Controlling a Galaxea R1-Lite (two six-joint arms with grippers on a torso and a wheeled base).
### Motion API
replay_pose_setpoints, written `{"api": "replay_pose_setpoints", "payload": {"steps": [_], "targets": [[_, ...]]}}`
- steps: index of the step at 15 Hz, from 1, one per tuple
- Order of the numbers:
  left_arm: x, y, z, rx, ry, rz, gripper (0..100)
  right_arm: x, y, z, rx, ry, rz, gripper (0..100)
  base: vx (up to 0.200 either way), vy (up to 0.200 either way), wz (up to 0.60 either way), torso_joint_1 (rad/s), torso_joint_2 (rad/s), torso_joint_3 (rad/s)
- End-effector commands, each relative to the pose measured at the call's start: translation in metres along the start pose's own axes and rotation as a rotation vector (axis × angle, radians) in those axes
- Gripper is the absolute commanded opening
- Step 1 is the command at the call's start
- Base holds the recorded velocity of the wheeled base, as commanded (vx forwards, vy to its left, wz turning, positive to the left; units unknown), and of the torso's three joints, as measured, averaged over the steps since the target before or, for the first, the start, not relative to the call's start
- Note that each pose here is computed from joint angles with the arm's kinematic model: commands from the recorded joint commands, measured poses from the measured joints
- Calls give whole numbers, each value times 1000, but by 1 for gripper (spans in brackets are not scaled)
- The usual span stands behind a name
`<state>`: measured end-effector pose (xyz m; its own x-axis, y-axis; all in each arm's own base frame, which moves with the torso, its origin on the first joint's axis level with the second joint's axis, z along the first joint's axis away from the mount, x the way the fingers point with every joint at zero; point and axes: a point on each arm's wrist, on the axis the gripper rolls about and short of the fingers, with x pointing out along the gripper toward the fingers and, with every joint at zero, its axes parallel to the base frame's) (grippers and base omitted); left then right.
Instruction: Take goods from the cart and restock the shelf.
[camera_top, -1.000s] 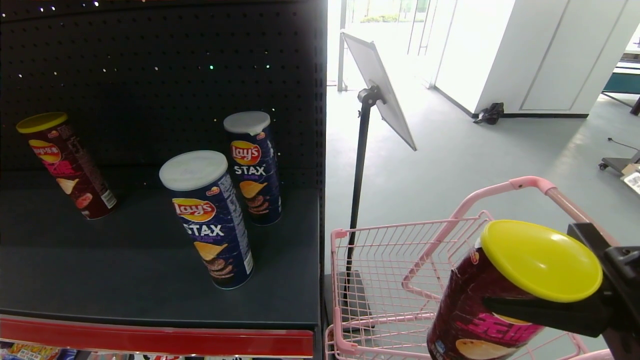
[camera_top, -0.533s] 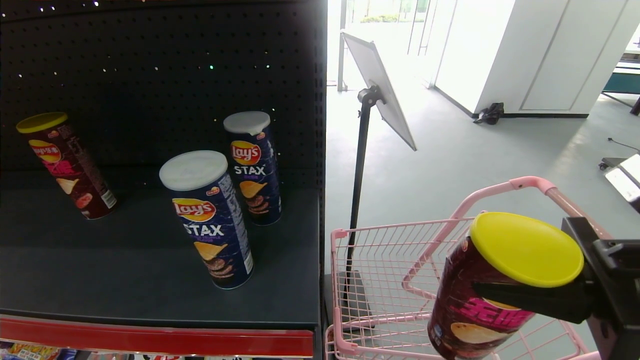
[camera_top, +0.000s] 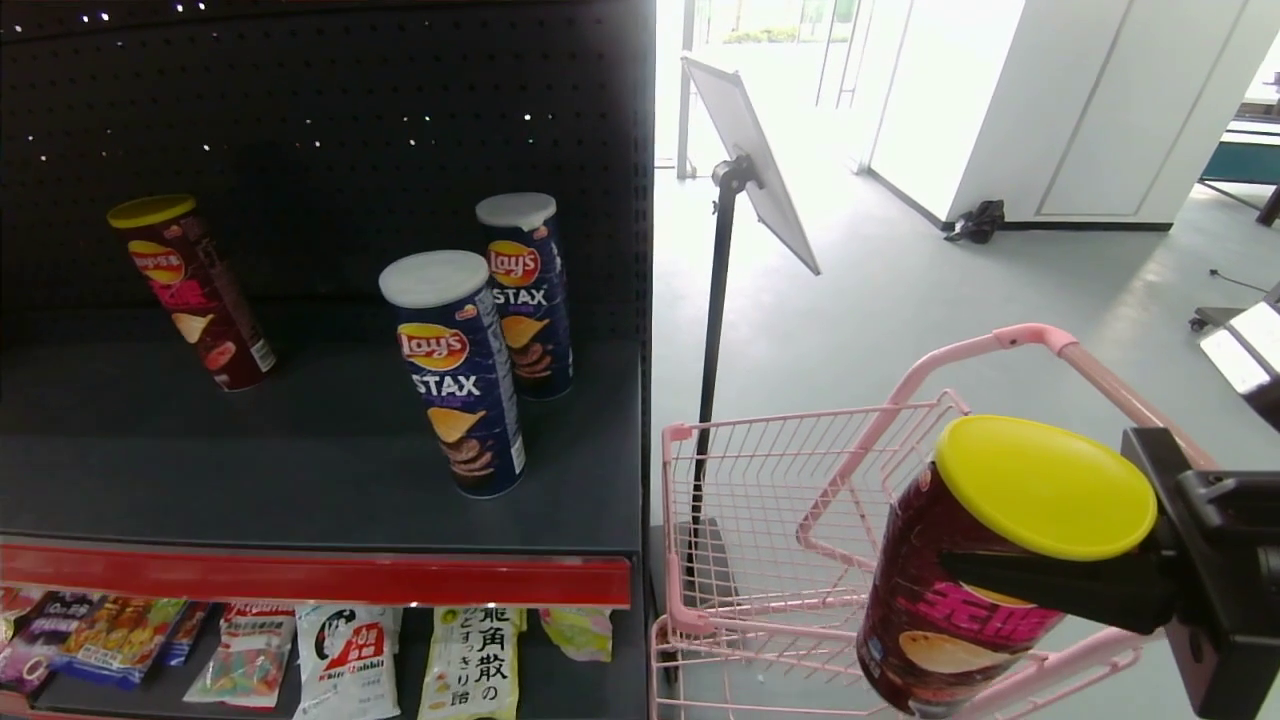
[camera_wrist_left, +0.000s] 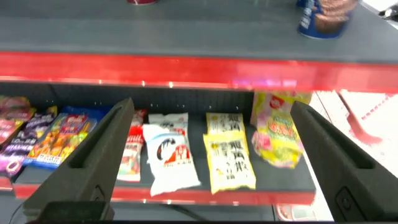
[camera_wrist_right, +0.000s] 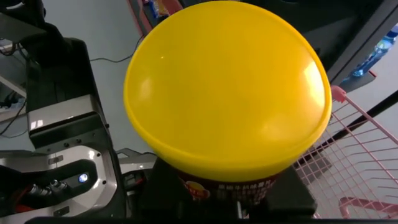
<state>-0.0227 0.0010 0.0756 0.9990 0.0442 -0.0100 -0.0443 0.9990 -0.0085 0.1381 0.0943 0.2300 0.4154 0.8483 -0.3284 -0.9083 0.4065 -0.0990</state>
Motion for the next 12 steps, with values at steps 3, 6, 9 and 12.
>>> {"api": "replay_pose_setpoints", "payload": {"steps": [3, 6, 9, 12], "targets": [[0, 0, 0, 0, 1, 0, 100, 1, -1, 0, -1, 0, 1, 0, -67, 0, 0, 1, -2, 1], [0, 0, 0, 1, 2, -1, 100, 1, -1, 0, 2, 1, 1, 0, 0, 0, 0, 0, 0, 0], [0, 0, 0, 0, 2, 0, 100, 3, -2, 0, 4, 5, 3, 0, 0, 0, 0, 0, 0, 0], [0, 0, 0, 0, 1, -1, 100, 6, -4, 2, -1, 0, 1, 0, 0, 200, 0, 1, 6, 1]]}}
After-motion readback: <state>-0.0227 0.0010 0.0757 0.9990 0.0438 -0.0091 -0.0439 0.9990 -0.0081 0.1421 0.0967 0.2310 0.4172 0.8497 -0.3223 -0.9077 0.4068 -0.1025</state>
